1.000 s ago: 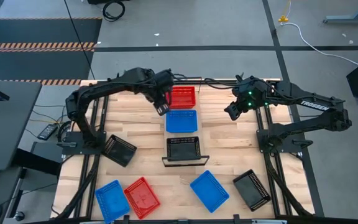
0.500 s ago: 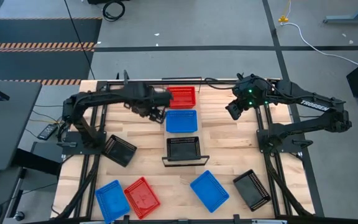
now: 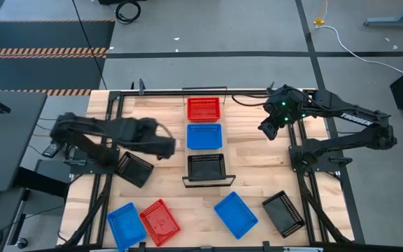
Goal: Stack baskets on shelf by color
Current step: Stack the left black bin on the black bin on the shelf
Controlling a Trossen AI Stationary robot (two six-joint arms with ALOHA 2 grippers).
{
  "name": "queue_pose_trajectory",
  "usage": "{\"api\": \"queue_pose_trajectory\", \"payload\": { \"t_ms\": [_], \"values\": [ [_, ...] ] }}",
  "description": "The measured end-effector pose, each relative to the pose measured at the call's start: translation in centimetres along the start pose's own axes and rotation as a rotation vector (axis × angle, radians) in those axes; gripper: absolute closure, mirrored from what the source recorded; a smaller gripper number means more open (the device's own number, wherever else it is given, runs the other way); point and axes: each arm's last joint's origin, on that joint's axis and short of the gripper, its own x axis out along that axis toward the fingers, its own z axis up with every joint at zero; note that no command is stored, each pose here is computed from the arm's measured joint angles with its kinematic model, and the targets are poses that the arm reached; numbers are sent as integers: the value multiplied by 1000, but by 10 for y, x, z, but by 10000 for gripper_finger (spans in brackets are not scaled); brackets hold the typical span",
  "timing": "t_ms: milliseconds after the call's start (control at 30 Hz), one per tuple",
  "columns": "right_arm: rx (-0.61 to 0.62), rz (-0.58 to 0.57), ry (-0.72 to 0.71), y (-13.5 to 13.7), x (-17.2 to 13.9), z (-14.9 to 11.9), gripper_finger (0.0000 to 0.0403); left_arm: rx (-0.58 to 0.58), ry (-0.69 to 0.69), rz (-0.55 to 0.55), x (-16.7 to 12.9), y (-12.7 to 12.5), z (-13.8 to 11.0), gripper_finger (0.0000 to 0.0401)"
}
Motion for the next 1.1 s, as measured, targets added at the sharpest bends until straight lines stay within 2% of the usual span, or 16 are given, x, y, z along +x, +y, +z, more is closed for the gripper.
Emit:
{"api": "queue_pose_trajectory", "payload": {
  "t_ms": [167,367,467,600,700,833,1000,1100],
  "values": [
    [-24,-5,-39,-1,-7,-2,281,-187,9,17,7,45,-23,185],
    [-32,-6,-55,-1,-9,-3,281,-414,106,-39,47,81,-34,190],
    [-27,-7,-52,-1,-8,-2,281,-495,175,-17,77,87,-39,183],
    [27,-1,-51,-1,-8,-2,281,-570,265,88,113,98,-46,169],
    [59,3,-51,-1,-9,-3,281,-601,276,146,131,107,-47,159],
    [61,6,-51,0,-9,-3,281,-653,250,154,141,109,-40,151],
    [78,7,-50,0,-9,-3,281,-724,166,89,146,105,-26,151],
    [89,8,-51,0,-8,-2,281,-762,129,114,153,104,-18,153]
  ]
}}
